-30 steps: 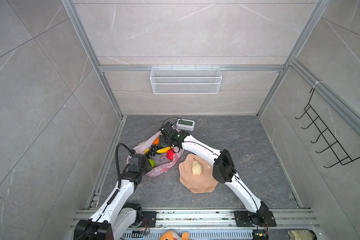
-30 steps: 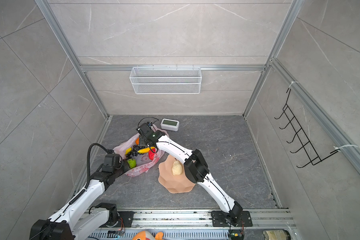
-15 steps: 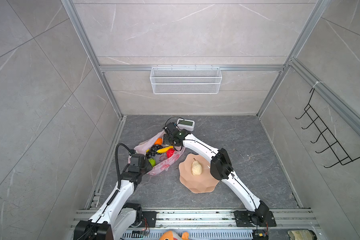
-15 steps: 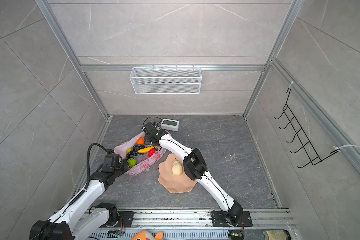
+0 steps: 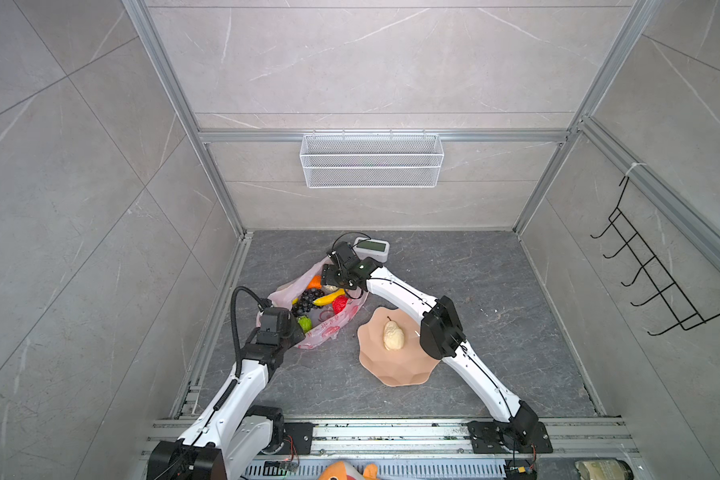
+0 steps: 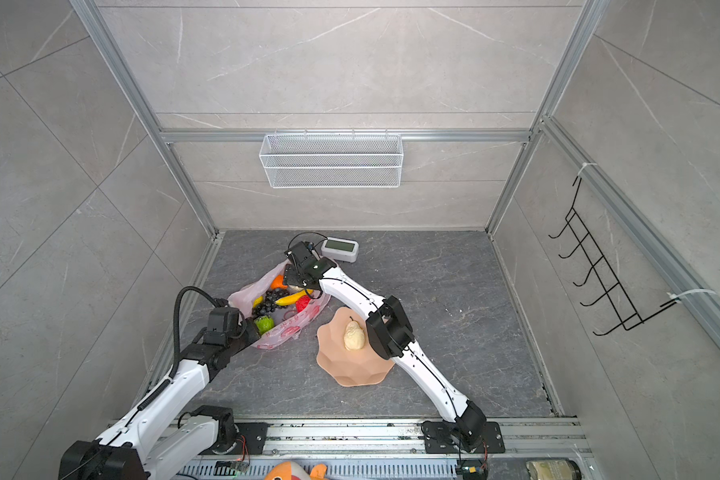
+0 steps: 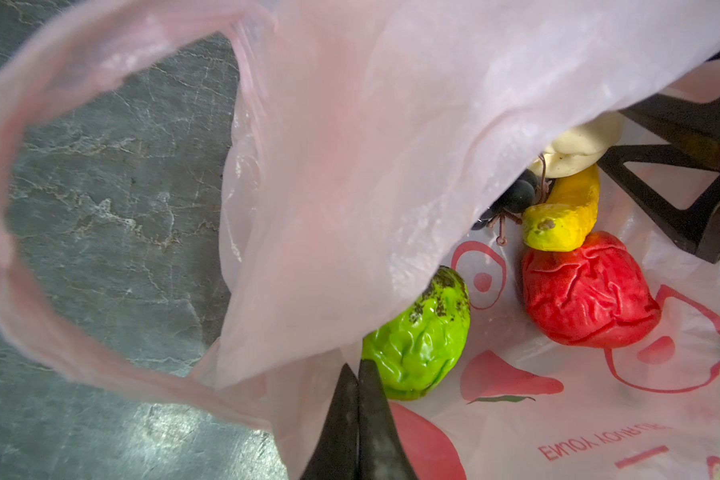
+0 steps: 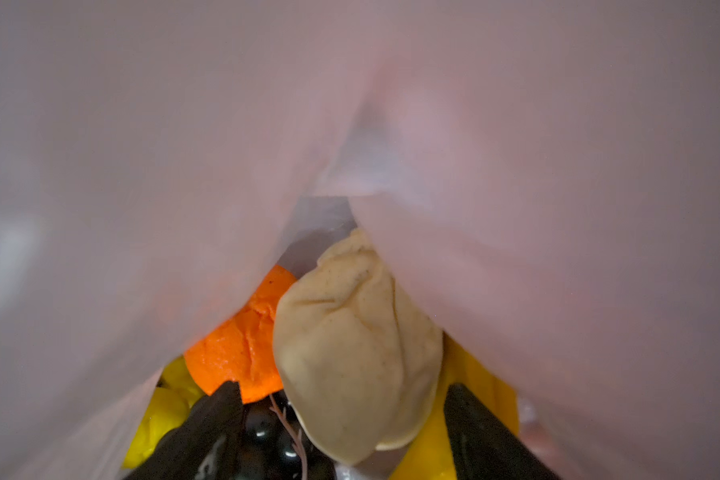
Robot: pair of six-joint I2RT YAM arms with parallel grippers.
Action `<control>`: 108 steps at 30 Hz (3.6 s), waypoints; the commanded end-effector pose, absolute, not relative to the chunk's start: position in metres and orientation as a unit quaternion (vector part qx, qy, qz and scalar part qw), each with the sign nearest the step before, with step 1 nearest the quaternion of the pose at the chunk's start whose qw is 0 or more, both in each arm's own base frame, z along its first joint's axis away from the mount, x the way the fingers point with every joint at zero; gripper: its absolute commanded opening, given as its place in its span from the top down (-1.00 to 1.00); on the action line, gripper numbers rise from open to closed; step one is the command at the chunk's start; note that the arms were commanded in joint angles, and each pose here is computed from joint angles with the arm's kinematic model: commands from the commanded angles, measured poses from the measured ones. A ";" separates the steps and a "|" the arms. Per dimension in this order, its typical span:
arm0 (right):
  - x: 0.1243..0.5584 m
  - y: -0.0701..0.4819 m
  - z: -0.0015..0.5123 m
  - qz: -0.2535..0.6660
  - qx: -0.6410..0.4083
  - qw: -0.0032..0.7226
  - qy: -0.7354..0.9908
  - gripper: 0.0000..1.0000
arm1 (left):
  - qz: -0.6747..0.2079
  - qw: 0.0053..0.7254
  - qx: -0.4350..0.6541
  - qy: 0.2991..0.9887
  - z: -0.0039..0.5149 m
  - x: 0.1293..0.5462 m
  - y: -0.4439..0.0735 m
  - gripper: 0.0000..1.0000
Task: Take the fake fruits out of the plastic bag
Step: 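Grasp the second cream pear with the right gripper and lift it out, then carry the pear to the peach bowl and lower it beside the first pear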
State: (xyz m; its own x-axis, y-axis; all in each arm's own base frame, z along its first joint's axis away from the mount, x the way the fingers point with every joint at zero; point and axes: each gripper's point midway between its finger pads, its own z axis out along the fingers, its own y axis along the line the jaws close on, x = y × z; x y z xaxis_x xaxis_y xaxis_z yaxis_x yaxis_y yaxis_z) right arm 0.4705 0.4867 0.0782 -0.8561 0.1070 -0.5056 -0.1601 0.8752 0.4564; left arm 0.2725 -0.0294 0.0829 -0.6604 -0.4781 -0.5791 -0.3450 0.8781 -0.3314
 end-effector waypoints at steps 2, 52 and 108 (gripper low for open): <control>0.478 0.491 0.061 0.254 -0.020 0.265 0.930 -0.62 | -0.103 0.356 -0.215 0.904 0.088 0.277 -0.032 1.00; 0.407 0.469 0.175 0.375 -0.086 0.316 0.867 -0.37 | -0.099 0.350 -0.215 0.906 0.085 0.278 -0.032 1.00; 0.252 0.224 0.099 0.175 0.029 0.406 0.896 -0.29 | -0.098 0.350 -0.213 0.907 0.086 0.279 -0.032 1.00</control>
